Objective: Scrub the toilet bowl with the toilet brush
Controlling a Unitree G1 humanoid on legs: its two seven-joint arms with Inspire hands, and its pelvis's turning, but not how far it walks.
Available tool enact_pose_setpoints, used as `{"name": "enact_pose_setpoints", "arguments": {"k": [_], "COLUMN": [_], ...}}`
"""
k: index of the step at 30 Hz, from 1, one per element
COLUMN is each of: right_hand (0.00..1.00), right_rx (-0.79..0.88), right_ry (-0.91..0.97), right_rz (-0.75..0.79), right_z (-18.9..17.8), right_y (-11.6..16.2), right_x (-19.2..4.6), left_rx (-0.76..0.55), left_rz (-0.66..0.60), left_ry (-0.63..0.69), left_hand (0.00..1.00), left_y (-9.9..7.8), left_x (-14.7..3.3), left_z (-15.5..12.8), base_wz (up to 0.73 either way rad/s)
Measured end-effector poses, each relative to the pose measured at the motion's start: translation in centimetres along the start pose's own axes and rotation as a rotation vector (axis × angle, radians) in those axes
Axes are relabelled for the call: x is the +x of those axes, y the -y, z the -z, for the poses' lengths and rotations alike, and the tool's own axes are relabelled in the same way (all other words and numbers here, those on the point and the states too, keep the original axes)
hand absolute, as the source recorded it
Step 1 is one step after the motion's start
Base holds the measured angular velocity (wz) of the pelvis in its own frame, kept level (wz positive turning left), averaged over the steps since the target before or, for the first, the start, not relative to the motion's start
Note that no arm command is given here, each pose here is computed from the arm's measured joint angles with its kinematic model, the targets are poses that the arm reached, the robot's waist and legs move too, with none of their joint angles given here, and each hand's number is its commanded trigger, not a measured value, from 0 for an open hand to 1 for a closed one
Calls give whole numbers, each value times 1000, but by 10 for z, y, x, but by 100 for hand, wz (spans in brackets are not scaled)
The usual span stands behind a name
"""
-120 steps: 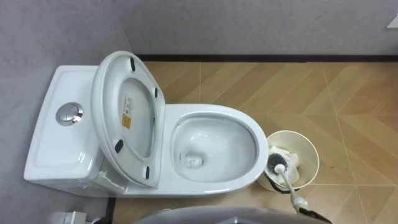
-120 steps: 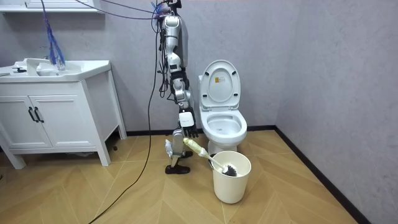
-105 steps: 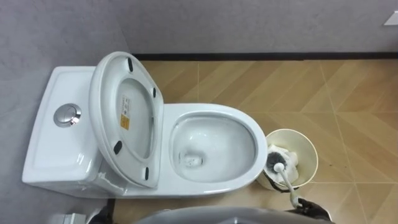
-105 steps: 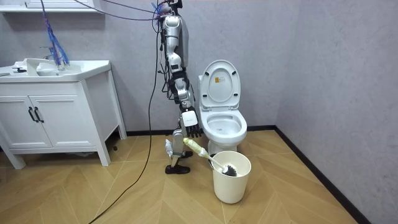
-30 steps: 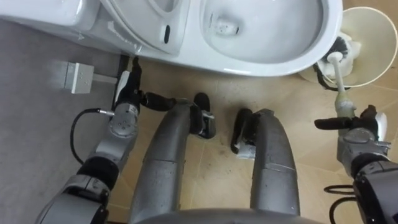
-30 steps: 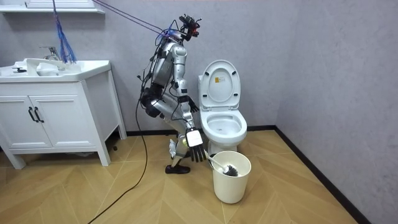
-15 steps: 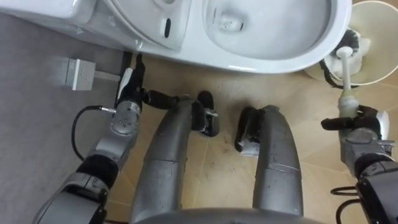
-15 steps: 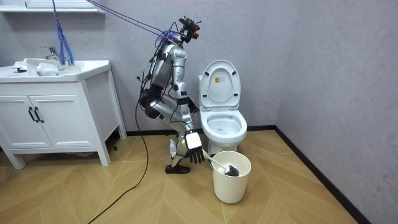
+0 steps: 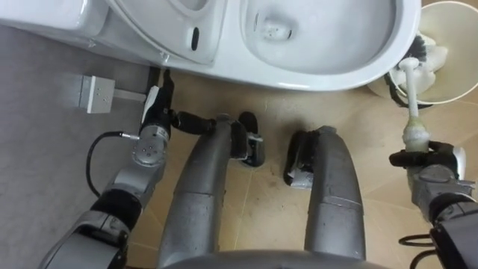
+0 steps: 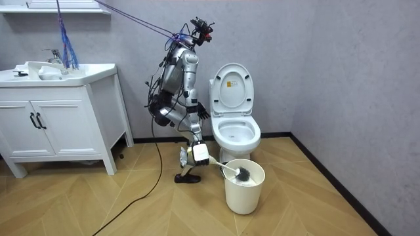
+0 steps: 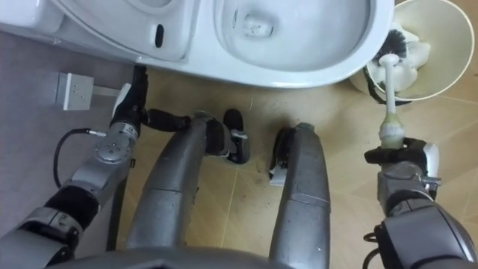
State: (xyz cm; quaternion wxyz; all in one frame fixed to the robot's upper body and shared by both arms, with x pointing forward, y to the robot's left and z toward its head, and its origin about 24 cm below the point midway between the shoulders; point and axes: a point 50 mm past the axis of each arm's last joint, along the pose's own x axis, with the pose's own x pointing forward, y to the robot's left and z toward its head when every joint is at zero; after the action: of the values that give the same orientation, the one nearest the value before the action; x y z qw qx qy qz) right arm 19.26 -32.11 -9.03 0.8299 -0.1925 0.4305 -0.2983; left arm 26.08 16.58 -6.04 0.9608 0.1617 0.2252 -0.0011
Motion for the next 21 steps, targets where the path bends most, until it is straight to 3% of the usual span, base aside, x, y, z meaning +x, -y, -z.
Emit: {"name": "enact_pose_setpoints", "arguments": {"k": [8, 17, 21], "right_hand": [100, 100, 100], "right_rx": [11, 133, 203], "right_ry": [-50, -150, -200], "right_rz": [-30, -50, -34], "right_z": [17, 42, 54], "right_y": [-4, -13, -10], "right_x": [-3, -10, -12], "left_rx": [-7, -15, 6], "left_rz": [-2, -28, -35], "left_ry": [-44, -159, -274], "left_hand": [0, 0, 0], "left_y": [2, -9, -13], "left_x": [-10, -33, -47], "left_z": [18, 61, 93], "base_wz": [-1, -2, -2]}}
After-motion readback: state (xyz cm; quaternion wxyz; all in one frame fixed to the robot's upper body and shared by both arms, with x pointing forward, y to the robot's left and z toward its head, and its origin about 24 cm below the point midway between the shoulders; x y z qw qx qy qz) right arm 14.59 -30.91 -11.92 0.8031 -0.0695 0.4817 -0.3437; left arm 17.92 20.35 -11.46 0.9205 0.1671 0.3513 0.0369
